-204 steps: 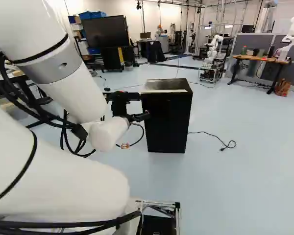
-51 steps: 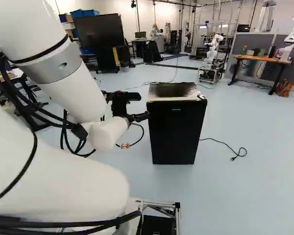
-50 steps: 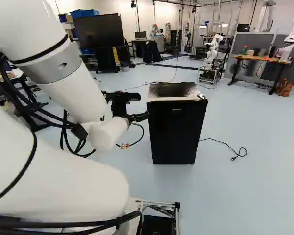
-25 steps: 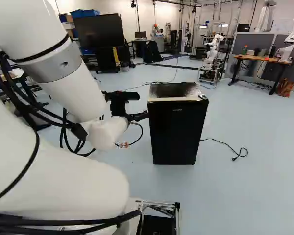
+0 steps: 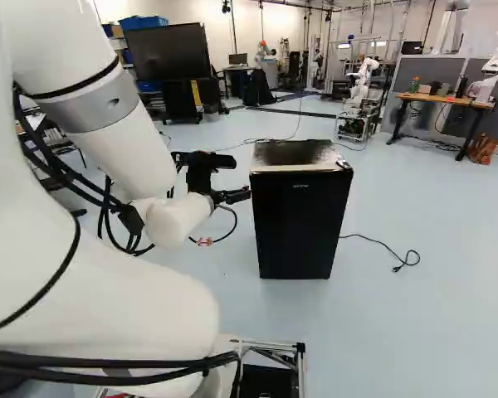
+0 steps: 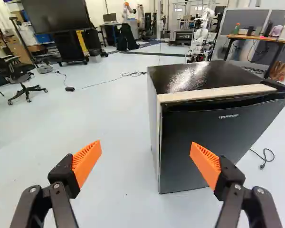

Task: Grab a drink from the fridge

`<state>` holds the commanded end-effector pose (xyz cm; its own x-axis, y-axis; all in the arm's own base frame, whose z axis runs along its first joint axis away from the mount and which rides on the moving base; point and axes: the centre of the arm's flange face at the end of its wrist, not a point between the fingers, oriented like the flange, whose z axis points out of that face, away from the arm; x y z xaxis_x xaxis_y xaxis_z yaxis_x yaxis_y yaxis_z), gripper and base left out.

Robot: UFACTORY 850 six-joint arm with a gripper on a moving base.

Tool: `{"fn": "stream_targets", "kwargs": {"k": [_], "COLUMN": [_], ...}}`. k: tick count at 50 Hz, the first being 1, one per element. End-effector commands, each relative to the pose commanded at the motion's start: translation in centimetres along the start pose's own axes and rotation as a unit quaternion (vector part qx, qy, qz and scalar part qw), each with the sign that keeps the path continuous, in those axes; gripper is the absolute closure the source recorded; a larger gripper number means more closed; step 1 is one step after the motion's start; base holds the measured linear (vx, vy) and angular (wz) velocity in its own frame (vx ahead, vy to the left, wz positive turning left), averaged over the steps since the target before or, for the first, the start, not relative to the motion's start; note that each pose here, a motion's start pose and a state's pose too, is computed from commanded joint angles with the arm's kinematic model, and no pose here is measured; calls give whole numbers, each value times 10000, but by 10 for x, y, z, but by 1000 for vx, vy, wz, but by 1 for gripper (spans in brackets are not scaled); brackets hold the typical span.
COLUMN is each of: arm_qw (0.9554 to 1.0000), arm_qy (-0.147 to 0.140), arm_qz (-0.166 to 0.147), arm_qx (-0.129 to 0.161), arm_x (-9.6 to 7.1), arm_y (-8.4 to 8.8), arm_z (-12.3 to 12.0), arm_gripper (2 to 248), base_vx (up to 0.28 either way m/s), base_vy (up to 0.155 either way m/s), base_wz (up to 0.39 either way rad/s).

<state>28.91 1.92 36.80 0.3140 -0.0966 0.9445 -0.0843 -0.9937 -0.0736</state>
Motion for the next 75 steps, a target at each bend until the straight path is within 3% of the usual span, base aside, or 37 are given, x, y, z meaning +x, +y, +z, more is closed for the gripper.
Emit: {"fn": "stream_targets", "kwargs": {"k": [31,55,75], "arm_qw": [9958,9925,9889], "arm_qy": [11,-211,139], "arm_qz": [534,591,710], "arm_qx": [-740,-1047,-1296], "arm_x": [-17,-29,-20], "arm_y": [-16,-40,-60], "arm_z": [14,54,84], "arm_gripper": [3,3,3], "base_vx": [0,0,0], "base_vy": [0,0,0], "base_wz": [0,0,0]}}
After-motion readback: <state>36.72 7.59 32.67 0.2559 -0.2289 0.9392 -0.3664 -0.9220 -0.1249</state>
